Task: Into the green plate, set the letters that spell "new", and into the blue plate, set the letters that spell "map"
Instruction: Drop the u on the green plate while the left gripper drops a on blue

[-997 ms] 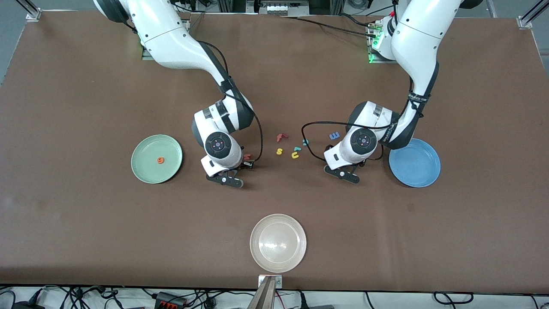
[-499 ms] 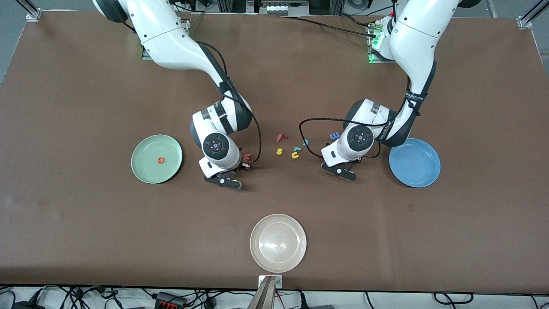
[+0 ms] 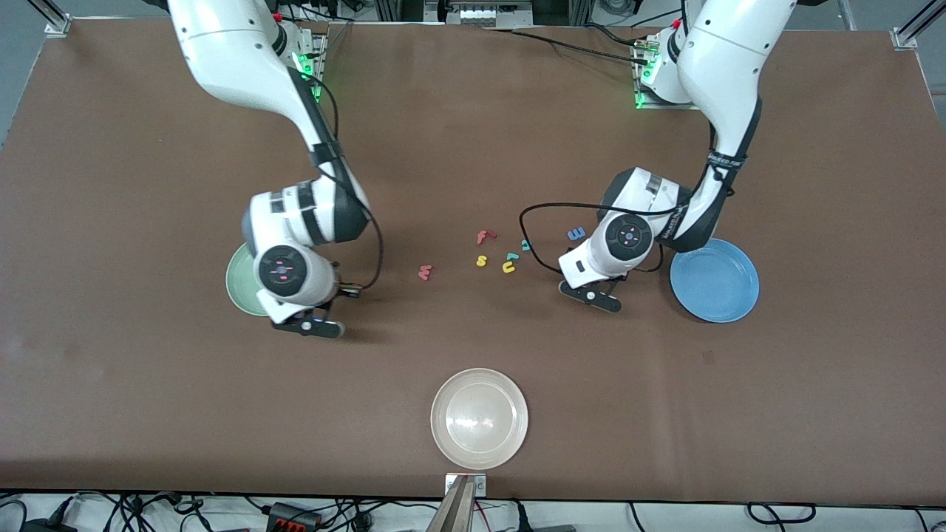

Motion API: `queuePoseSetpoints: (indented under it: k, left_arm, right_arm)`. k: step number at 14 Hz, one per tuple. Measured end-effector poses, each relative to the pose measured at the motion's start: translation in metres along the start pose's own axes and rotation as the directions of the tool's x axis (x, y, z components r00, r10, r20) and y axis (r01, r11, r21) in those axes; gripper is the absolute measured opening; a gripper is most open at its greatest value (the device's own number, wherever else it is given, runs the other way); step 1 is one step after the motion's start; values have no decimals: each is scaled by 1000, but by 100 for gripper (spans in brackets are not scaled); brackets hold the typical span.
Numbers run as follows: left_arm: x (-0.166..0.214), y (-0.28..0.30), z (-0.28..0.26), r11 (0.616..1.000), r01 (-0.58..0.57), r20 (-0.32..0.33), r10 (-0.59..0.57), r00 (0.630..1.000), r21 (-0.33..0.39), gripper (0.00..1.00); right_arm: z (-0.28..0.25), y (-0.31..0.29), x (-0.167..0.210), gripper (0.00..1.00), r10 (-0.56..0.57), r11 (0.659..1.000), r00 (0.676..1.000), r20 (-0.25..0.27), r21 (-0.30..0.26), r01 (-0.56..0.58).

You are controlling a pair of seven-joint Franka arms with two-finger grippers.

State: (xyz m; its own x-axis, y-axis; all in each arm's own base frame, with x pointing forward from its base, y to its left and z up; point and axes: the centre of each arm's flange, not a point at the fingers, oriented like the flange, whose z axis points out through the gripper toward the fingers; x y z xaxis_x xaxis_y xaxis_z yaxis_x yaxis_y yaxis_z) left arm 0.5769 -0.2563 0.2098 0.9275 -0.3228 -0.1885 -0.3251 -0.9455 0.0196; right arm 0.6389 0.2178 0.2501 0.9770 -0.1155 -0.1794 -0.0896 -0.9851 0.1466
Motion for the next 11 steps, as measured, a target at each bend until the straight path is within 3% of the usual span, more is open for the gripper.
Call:
queuePoseSetpoints:
  k: [4,8,11]
  left_arm:
    - [-3,-93,-48,999,-39,26,39,999,-15,28]
    - [-18,-206,-19,996,-88,60,87,994,15,28]
    - [-17,-218,11,996,-85,72,83,994,16,30]
  right_arm:
    - [16,63,-16,26,-42,999,997,71,-10,43]
    - [40,78,-22,26,-51,998,994,92,-16,53]
    - [57,83,-26,26,-47,999,995,90,-21,49]
